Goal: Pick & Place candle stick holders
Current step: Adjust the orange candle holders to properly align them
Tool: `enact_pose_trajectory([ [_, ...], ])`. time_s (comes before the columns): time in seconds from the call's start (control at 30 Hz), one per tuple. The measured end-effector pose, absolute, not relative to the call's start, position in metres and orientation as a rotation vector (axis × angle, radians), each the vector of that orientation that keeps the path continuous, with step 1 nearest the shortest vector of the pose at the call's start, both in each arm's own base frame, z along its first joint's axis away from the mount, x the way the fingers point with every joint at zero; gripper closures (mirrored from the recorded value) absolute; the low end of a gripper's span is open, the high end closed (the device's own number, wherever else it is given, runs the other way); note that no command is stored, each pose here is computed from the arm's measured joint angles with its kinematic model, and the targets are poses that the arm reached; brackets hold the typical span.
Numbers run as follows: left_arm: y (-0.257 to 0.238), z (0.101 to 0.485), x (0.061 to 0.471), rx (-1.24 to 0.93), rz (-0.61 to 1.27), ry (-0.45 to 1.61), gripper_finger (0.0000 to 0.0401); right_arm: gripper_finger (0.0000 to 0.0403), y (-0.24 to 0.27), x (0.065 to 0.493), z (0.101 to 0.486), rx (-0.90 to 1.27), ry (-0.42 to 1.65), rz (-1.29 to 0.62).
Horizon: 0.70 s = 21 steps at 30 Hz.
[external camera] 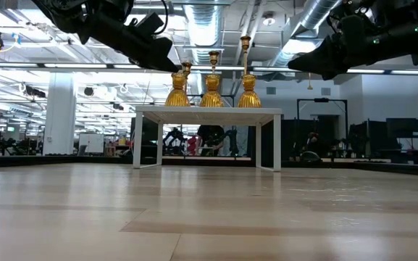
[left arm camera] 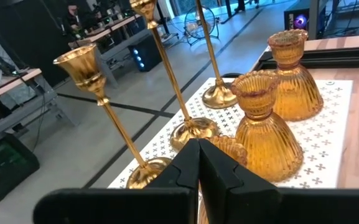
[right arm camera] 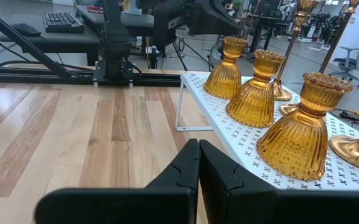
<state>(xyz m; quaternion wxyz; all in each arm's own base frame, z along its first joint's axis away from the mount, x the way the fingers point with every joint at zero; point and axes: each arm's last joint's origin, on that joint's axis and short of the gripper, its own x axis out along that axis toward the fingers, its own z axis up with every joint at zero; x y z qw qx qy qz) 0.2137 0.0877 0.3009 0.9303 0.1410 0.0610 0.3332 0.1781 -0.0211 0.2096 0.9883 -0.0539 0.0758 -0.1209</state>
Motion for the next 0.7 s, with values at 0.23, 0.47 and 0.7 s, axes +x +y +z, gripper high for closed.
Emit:
enact_pose_trajectory([
  [0.23,0.0878,0.2994,0.2136,0.272,0.681,0.135,0.0396,0.0403,-0.0211,0.1782,0.2097,-0.108,0.152,-0.243],
  [0.47,0.0878,0.2992,0.2136,0.272,0.681,0.138,0.0396,0.0403,-0.0211,0.1782,0.2096,-0.108,0.153,-0.243],
  [0.7,0.0878,0.299,0.2136,0.271,0.681,0.141,0.0396,0.0403,-0.0211,0.1782,0.2097,-0.108,0.152,-0.243],
])
